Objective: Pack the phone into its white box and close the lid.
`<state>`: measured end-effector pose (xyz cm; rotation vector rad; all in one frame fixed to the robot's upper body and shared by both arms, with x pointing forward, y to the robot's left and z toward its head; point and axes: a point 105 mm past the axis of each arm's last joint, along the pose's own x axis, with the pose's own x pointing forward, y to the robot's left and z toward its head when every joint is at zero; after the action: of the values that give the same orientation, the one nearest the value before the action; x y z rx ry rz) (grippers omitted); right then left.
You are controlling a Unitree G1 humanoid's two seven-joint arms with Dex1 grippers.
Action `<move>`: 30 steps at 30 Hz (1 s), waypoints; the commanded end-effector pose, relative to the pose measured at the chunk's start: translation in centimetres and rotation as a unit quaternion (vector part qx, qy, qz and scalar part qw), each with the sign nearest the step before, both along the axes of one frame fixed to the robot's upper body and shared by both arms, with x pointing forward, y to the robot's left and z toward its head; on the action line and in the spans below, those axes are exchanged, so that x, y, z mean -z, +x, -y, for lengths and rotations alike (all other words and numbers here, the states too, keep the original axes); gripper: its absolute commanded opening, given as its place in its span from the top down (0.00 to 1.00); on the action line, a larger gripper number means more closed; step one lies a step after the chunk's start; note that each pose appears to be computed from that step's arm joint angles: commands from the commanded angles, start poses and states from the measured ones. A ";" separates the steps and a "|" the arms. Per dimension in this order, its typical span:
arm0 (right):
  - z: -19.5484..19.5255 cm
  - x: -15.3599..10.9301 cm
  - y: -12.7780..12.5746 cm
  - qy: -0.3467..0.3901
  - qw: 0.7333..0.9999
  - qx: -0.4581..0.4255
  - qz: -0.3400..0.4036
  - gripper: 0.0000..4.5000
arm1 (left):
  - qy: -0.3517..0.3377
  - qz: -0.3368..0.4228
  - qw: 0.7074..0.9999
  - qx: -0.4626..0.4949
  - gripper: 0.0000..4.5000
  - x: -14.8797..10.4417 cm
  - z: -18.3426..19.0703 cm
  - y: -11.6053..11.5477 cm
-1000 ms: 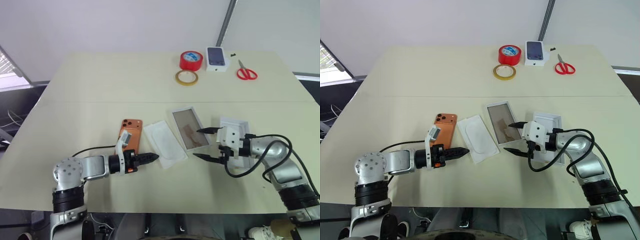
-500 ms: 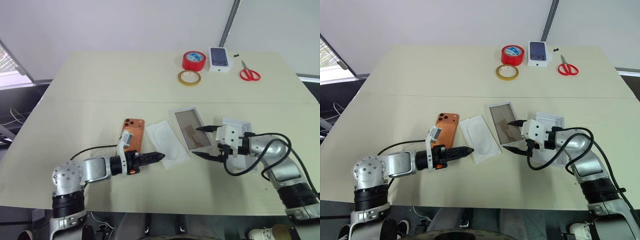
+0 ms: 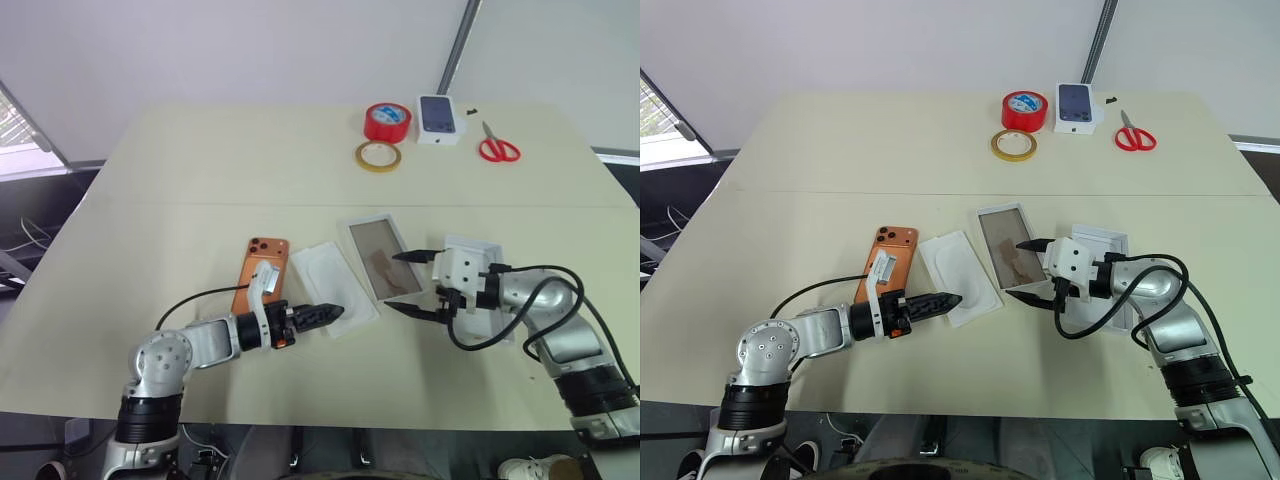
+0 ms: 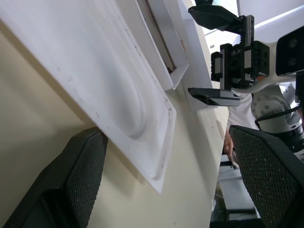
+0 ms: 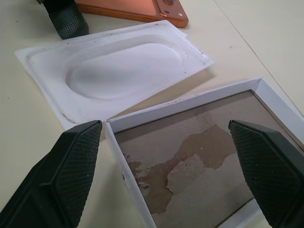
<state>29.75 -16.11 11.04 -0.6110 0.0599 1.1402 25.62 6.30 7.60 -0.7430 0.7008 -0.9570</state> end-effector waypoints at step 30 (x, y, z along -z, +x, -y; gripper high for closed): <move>1.7 1.5 0.1 -0.108 0.993 -0.051 0.006 0.00 | -0.011 -0.053 0.996 -0.076 1.00 -0.8 -4.9 2.3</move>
<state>29.48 -17.74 8.84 -0.7541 0.1648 1.2167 27.30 10.22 8.10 -0.8601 0.7424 -0.8322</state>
